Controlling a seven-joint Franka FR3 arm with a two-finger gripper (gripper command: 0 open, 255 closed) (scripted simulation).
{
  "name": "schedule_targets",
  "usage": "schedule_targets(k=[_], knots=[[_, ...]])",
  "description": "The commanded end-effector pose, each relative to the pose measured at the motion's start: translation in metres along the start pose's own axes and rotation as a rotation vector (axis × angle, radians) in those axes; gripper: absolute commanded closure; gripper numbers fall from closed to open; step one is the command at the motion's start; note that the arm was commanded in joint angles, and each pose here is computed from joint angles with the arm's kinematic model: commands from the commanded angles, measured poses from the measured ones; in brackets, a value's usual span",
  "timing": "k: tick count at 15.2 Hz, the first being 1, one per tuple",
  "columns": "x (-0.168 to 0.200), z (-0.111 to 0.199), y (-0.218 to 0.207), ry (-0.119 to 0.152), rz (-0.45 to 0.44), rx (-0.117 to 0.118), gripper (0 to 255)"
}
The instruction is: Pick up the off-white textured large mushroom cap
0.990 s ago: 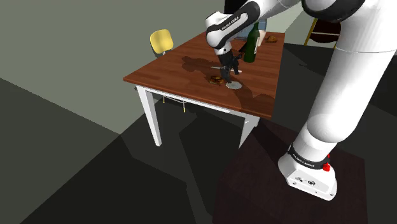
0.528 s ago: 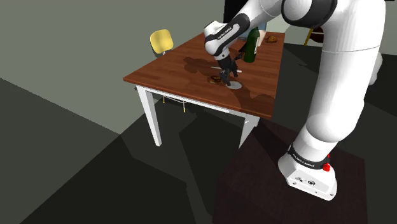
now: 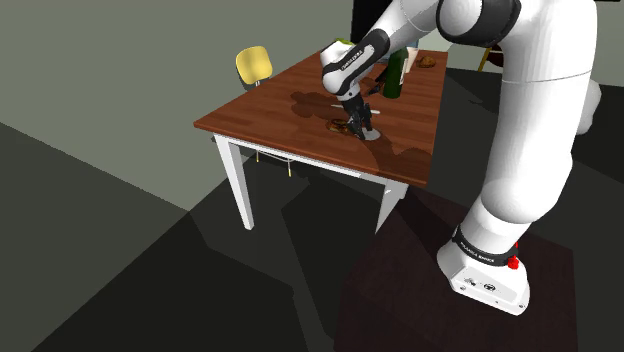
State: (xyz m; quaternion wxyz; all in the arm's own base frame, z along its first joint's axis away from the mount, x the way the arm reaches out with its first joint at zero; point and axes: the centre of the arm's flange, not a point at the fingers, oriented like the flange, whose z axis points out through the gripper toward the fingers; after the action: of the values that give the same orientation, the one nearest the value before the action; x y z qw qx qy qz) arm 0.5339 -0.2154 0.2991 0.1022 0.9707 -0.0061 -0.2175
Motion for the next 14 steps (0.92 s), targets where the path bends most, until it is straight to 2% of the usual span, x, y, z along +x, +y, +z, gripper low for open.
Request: schedule_targets(k=[1,7,14], knots=[[0.000,0.001,0.000,0.000,0.000,0.000,255],[0.000,0.000,0.000,0.000,0.000,0.000,255],[-0.016,-0.032,0.007,0.000,0.000,0.000,255]])
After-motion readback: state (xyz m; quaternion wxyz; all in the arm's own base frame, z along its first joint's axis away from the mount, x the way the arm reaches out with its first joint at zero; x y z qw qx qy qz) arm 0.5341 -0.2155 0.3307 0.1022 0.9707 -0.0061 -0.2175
